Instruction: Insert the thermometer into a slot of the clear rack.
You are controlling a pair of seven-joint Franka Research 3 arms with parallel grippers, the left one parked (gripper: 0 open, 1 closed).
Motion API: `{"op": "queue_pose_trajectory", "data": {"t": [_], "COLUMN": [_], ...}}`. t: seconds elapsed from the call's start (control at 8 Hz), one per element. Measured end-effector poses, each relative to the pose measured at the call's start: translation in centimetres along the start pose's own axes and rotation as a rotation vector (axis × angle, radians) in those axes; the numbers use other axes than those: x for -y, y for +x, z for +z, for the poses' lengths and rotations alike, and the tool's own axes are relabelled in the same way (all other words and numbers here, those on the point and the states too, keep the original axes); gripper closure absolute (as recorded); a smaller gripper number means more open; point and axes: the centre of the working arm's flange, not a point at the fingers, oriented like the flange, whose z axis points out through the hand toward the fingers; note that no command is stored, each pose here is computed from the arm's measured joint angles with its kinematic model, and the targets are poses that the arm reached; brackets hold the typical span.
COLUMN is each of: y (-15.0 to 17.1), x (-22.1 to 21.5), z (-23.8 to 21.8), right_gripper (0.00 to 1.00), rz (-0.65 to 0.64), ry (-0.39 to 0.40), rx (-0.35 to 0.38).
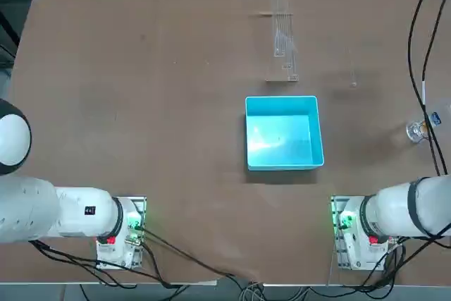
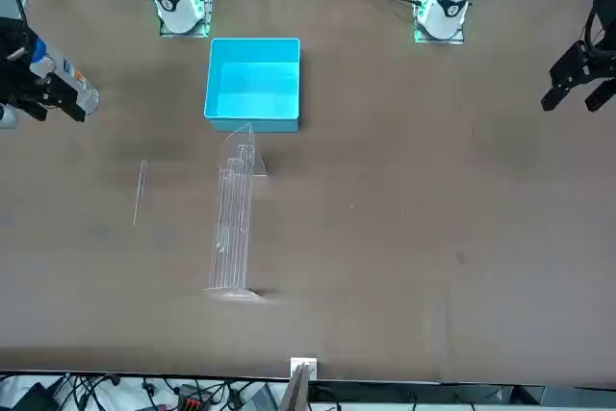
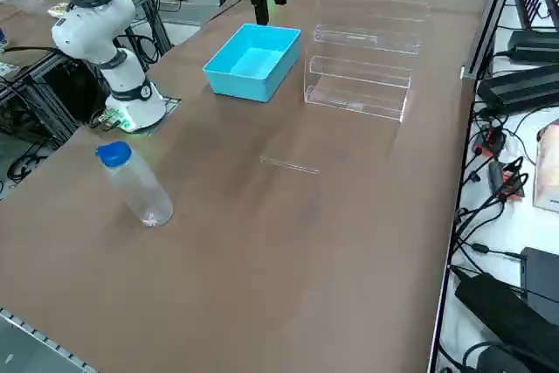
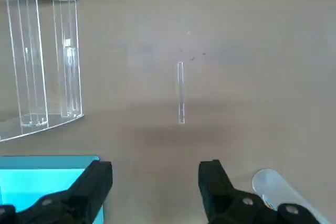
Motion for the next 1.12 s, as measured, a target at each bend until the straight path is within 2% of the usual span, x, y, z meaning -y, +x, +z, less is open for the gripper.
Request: {"op": "queue_pose_trajectory", "data": {"t": [0.38, 0.75, 1.12], "y": [1.2, 4.4, 4.9], "x": [0.1, 0.2, -0.6], "z": [4.5, 14.3, 22.9], "right_gripper": [0.0, 0.0, 0.0], "rz": [-0.001, -0.002, -0.015], "ry": [-0.002, -0.006, -0.009], "rx": [0.06, 0.016, 0.019]}}
